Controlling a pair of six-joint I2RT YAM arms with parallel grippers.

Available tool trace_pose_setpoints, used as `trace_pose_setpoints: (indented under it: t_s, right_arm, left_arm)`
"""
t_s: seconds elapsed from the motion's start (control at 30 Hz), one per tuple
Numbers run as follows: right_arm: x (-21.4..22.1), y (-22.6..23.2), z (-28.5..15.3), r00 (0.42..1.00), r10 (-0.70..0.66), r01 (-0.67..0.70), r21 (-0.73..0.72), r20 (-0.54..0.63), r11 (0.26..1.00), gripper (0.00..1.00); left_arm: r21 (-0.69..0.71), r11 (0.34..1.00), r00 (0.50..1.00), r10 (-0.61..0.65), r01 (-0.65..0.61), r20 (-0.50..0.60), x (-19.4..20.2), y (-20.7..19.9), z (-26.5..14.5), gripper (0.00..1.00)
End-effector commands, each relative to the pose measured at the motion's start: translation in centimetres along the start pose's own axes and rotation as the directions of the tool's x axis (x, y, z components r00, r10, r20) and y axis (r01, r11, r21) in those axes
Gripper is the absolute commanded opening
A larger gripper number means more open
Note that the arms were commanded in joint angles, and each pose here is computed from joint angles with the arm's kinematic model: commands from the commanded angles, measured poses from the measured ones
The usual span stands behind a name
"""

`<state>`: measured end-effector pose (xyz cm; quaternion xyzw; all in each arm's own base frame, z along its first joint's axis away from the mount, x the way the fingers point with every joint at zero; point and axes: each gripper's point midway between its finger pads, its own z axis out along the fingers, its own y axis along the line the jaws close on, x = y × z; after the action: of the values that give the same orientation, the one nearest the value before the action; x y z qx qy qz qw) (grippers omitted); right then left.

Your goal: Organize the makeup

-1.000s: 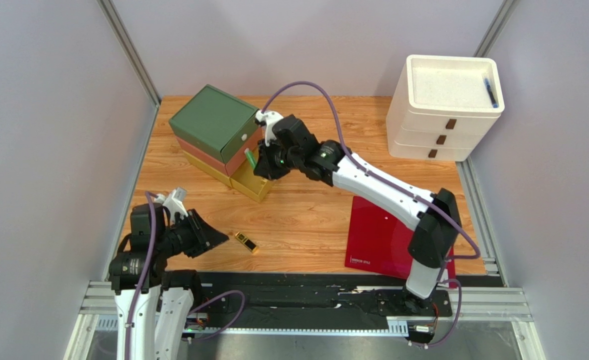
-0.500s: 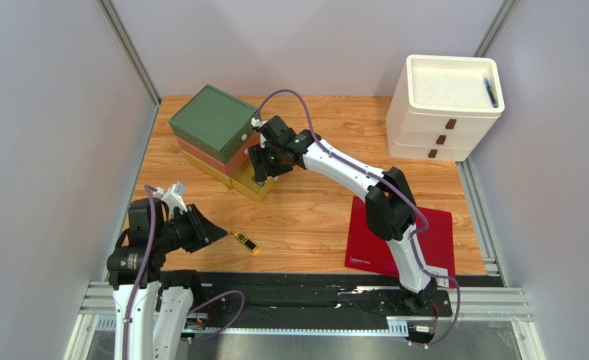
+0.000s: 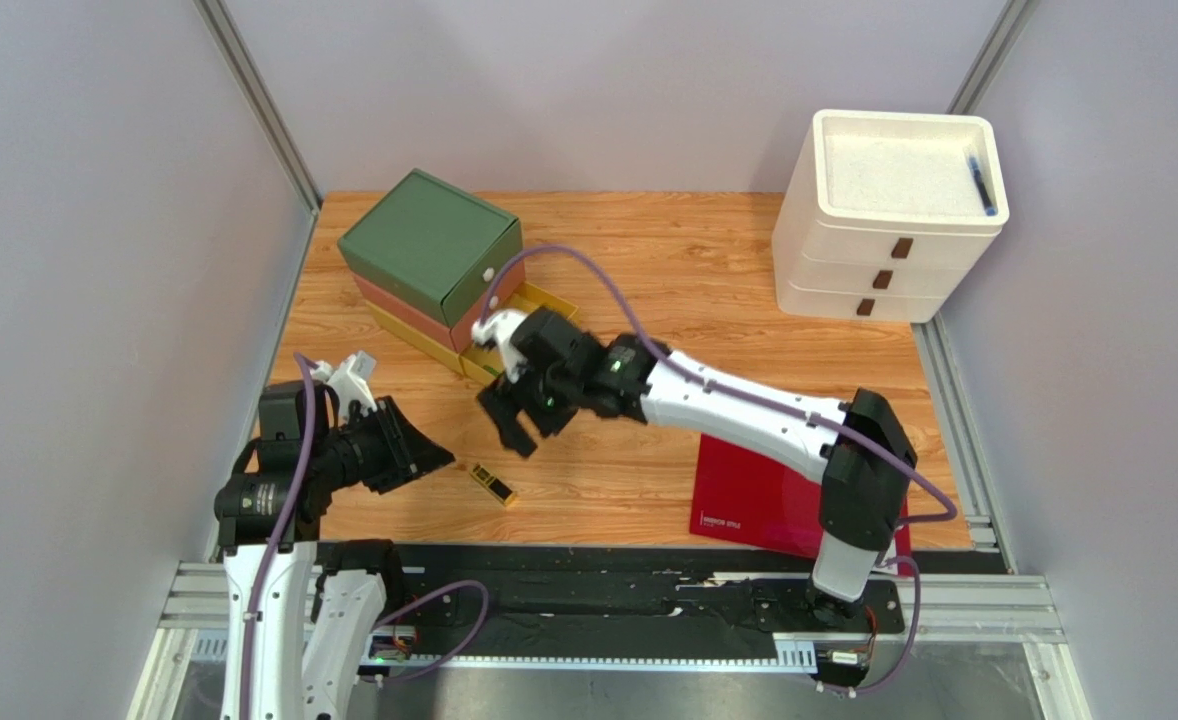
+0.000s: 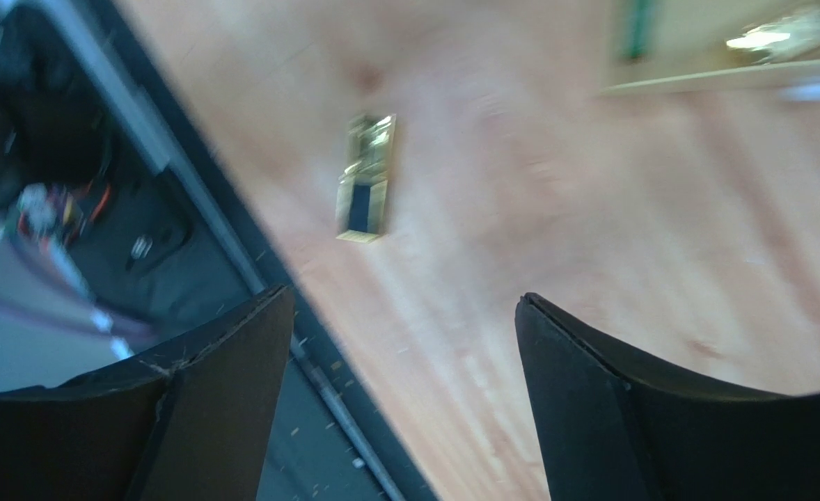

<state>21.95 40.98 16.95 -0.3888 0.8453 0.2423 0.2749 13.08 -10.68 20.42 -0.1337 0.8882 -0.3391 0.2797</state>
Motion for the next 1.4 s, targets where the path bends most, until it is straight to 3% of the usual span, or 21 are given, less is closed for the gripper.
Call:
trace_pose_setpoints:
  t_s: [0.0, 0.2, 0.63, 0.73, 0.8, 0.87, 1.13, 1.37]
  right_arm:
    - [5.7, 4.1, 1.8, 0.982, -0.143, 0.137, -0.059, -0.12, 0.989, 0.79]
    - [10.0, 5.6, 6.0, 0.956, -0.195, 0.187, -0.057, -0.218, 0.981, 0.76]
    - [8.7, 6.2, 12.6, 0.963, -0.179, 0.176, -0.035, -0.202, 0.984, 0.74]
    - [9.1, 6.2, 13.5, 0.963, -0.166, 0.163, -0.029, -0.214, 0.986, 0.66]
    - [9.7, 5.8, 13.7, 0.959, -0.156, 0.157, -0.017, -0.238, 0.988, 0.29]
    - [10.4, 5.5, 13.7, 0.955, -0.148, 0.152, -0.005, -0.257, 0.988, 0.02]
    - [7.7, 4.0, 8.8, 0.979, -0.134, 0.148, 0.088, -0.151, 0.985, 0.0]
    - [-1.0, -1.9, 2.7, 0.994, 0.053, -0.07, 0.174, 0.1, 0.982, 0.0]
  left_arm:
    - [0.006, 0.997, 0.995, 0.076, -0.076, 0.062, -2.1, -1.1, -0.8, 0.26]
    - [0.013, 0.995, 0.993, 0.095, -0.096, 0.07, -3.0, -1.9, -1.2, 0.26]
    - [0.005, 0.992, 0.991, 0.123, -0.123, 0.053, -1.6, -2.1, -2.5, 0.26]
    - [0.005, 0.991, 0.99, 0.131, -0.132, 0.055, -1.5, -2.3, -2.8, 0.26]
    - [0.001, 0.991, 0.99, 0.134, -0.134, 0.053, -1.4, -2.2, -2.9, 0.26]
    - [0.0, 0.991, 0.989, 0.137, -0.137, 0.055, -1.4, -2.2, -2.9, 0.26]
    - [0.002, 0.99, 0.99, 0.138, -0.138, 0.042, -0.9, -1.9, -2.8, 0.26]
    - [0.009, 0.99, 0.99, 0.139, -0.139, 0.027, -0.4, -1.6, -2.5, 0.26]
